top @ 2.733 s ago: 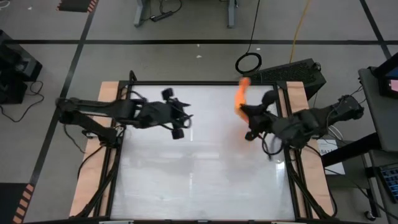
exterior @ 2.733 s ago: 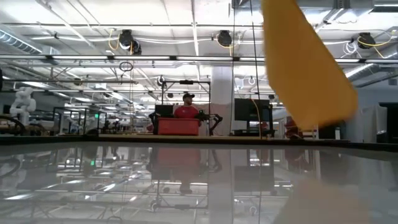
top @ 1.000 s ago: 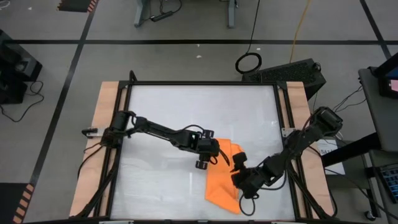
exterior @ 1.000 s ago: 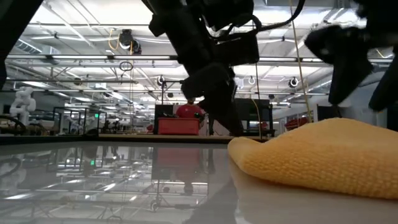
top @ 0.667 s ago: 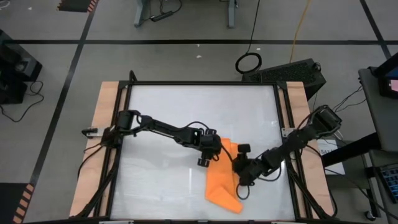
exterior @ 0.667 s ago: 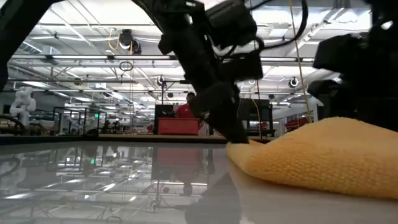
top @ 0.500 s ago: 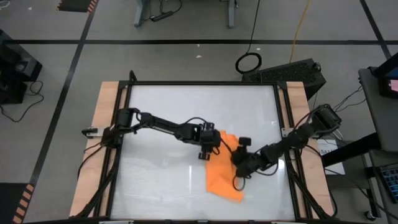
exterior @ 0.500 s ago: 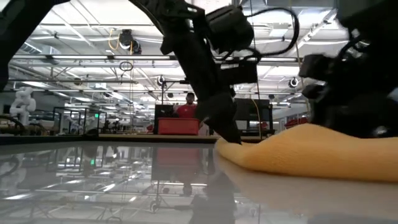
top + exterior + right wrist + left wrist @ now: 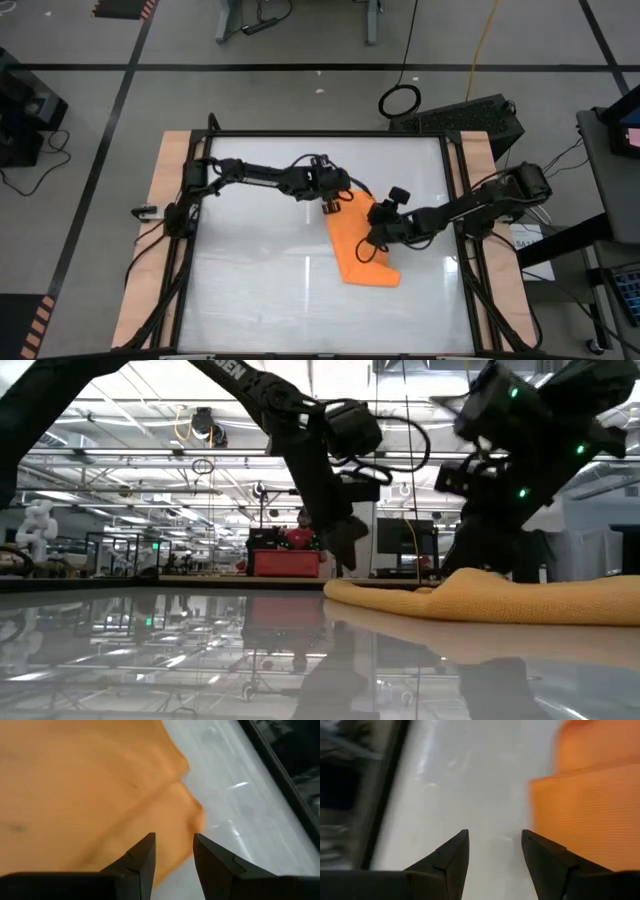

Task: Roll towel
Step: Fold the orange towel

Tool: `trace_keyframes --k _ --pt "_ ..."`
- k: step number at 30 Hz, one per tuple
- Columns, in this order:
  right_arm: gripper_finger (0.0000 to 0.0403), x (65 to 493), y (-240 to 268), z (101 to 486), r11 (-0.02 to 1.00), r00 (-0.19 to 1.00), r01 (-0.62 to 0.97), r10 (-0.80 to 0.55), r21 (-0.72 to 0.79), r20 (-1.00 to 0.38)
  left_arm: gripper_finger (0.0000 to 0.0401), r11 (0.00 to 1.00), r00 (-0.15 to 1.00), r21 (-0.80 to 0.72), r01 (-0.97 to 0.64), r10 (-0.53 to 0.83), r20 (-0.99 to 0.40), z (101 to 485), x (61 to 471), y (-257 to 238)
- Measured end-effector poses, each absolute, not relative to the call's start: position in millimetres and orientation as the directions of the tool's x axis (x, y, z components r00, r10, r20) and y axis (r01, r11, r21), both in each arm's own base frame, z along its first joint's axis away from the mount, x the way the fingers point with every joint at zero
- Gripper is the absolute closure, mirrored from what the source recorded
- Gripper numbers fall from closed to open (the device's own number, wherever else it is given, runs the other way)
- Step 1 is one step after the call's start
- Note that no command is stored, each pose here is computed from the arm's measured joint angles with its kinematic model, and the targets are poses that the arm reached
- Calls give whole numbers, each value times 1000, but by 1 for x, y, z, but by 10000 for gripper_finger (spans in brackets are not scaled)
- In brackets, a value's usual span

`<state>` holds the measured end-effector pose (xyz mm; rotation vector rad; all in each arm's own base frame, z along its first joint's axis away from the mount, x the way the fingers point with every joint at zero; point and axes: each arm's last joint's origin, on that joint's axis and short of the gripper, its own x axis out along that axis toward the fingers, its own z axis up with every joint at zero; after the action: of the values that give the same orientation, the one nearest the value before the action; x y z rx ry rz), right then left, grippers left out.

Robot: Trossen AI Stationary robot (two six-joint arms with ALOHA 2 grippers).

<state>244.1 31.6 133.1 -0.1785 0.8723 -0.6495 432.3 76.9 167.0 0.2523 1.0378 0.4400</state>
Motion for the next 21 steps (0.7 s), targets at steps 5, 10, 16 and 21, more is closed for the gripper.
trace_keyframes --k 5,10,16,21 --pt "280 239 49 152 913 584 306 -404 -270 -705 214 968 524 240 -75 243 -816 167 438 50" --pt "280 241 71 156 1000 638 28 -21 -4 -770 214 972 550 228 57 160 -820 156 445 25" --pt "280 250 85 148 989 645 -99 149 112 -750 214 968 566 238 81 152 -810 136 454 21" --pt "281 254 88 140 980 628 -115 198 162 -753 214 971 566 223 85 137 -813 122 458 21"
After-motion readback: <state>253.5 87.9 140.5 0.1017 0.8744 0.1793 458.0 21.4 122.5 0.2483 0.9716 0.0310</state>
